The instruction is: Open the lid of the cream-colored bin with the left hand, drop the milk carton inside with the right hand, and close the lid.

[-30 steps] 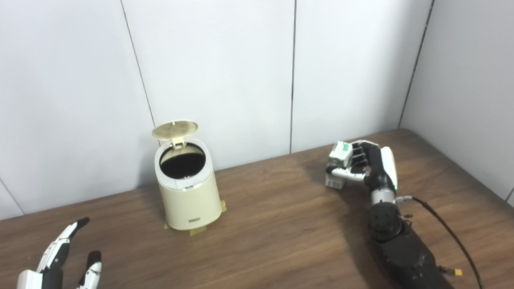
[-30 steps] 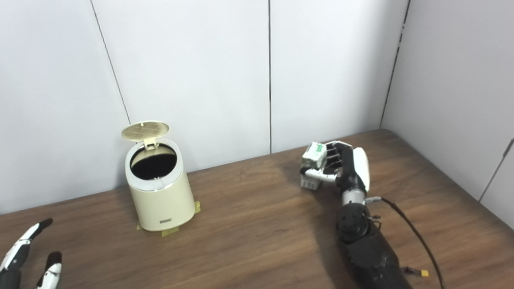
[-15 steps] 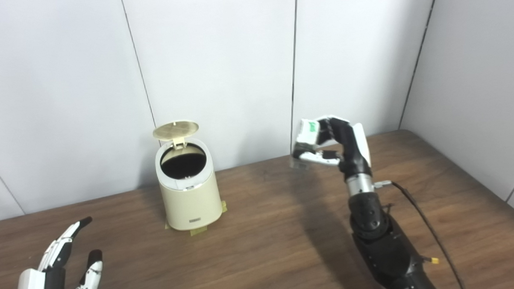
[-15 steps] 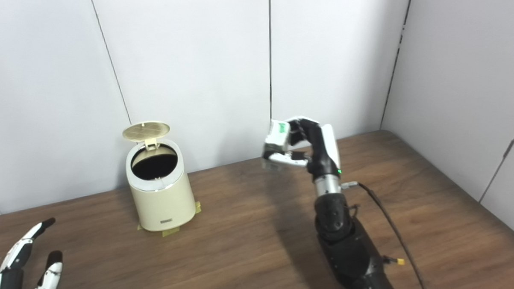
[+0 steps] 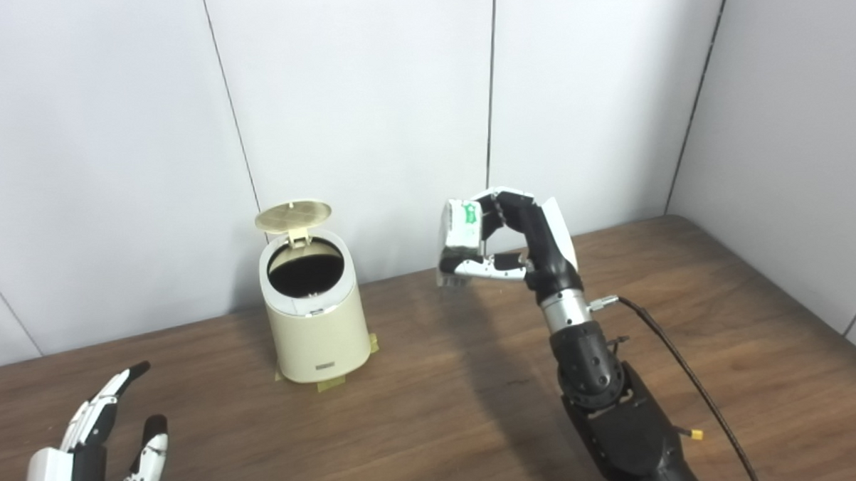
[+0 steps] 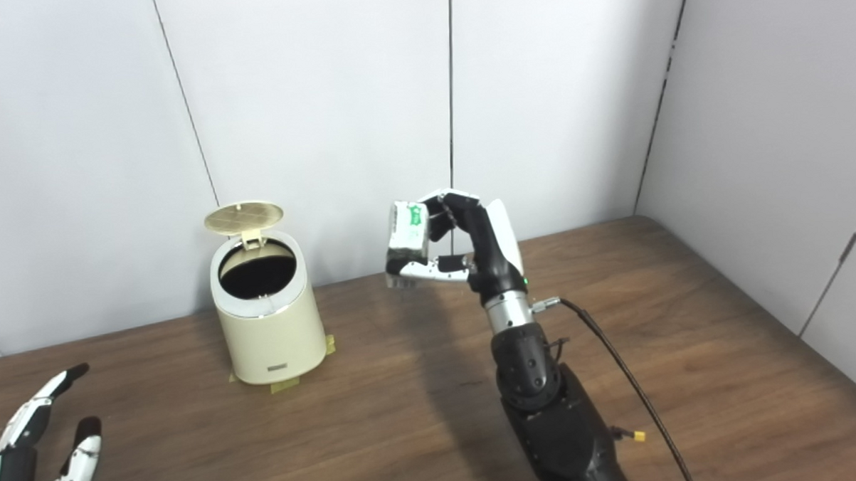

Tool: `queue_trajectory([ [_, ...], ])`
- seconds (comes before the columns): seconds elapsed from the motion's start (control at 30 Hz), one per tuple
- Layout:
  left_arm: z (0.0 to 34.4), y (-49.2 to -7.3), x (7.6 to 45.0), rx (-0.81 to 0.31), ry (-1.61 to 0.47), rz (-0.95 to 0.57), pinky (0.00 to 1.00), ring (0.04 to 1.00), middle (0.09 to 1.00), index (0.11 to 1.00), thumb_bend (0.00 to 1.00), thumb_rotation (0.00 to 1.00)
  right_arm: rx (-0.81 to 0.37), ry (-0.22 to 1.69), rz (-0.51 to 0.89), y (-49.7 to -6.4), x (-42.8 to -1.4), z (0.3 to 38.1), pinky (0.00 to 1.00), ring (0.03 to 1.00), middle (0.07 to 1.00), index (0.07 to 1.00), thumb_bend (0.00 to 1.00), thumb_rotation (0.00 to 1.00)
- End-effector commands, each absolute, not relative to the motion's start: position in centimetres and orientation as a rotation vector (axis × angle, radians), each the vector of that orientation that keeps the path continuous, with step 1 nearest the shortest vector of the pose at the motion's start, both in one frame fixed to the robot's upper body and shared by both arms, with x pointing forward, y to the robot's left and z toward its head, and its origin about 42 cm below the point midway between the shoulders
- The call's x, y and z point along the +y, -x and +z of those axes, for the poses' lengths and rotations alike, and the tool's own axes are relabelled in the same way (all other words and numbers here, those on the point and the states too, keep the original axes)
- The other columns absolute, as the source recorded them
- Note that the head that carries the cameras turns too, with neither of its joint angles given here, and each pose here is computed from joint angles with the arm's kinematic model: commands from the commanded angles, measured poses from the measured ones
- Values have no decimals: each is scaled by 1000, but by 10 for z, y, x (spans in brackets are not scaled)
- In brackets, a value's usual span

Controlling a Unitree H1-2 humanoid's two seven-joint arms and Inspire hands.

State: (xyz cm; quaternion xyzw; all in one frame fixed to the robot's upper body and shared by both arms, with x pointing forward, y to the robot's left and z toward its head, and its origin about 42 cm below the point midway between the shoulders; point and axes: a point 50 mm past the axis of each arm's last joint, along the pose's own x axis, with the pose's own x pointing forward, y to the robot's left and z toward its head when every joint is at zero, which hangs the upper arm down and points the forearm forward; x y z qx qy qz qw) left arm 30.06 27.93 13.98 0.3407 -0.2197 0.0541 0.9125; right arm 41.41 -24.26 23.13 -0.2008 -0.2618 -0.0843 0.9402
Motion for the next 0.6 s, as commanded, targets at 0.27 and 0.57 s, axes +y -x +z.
queue_trajectory([
  [0.27,118,-289,259,-403,-681,108,764,856,874,865,248,679,-740,365,-97,-412,-218,279,411,475,522,453,516,0],
  [0.57,111,-291,249,-374,-721,121,755,852,871,860,250,657,-806,349,-25,-417,-199,289,420,492,512,451,515,0],
])
